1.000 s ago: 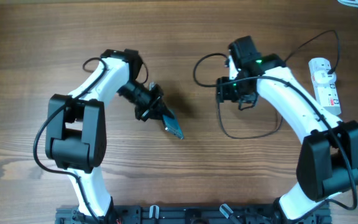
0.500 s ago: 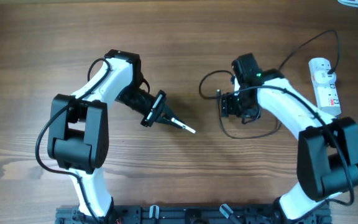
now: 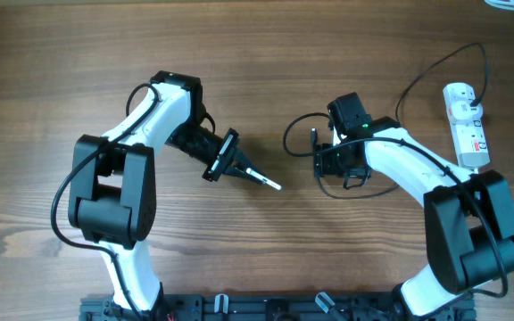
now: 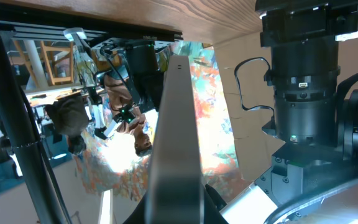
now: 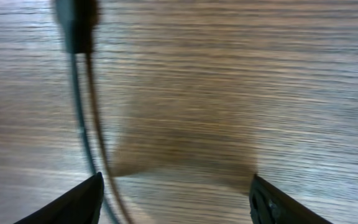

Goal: Plug charger to phone and switch on socket
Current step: 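Release the phone from the right gripper and move it toward the black cable, then lower the right gripper onto the black cable's USB-C plug and grasp it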

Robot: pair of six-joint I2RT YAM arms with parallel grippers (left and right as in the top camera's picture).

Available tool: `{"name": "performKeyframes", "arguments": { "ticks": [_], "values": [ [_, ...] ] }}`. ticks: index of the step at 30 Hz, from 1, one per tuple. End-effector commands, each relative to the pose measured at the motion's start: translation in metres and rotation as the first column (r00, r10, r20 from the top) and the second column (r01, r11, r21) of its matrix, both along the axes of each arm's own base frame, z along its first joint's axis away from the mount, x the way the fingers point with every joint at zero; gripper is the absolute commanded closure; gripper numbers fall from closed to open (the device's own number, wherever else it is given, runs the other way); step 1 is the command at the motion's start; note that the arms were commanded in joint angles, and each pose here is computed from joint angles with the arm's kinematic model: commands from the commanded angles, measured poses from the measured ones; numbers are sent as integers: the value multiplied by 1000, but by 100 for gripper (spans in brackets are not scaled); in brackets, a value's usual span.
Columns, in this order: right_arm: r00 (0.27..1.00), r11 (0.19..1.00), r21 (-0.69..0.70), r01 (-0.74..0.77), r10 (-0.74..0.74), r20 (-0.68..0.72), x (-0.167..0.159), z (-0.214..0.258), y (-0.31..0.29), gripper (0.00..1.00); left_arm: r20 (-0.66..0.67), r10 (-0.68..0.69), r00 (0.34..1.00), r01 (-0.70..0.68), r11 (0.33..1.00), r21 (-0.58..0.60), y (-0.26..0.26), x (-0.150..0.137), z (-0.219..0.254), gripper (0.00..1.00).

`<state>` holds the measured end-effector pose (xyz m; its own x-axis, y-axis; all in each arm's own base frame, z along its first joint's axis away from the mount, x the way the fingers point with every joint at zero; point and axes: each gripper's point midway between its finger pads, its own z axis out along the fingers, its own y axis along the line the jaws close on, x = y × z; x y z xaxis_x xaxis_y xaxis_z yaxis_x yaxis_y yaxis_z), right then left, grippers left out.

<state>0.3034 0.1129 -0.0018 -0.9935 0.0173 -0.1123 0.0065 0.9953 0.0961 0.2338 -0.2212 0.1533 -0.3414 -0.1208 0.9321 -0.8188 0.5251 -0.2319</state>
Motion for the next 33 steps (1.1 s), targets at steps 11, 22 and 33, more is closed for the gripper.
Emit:
{"name": "performKeyframes", "arguments": {
  "ticks": [11,22,33],
  "values": [
    [999,997,75,8,-5,-44,16,43,21,18,-10,27,1000,-27,999,-25,-4,5,6,96],
    [987,991,-9,-136,134,-87,-13,5,25,12,-11,24,1000,-25,999,-21,-4,5,6,96],
    [992,967,-255,-17,-15,-125,-27,-38,-47,7,-10,24,1000,-24,999,-21,-3,5,5,96]
  ]
}}
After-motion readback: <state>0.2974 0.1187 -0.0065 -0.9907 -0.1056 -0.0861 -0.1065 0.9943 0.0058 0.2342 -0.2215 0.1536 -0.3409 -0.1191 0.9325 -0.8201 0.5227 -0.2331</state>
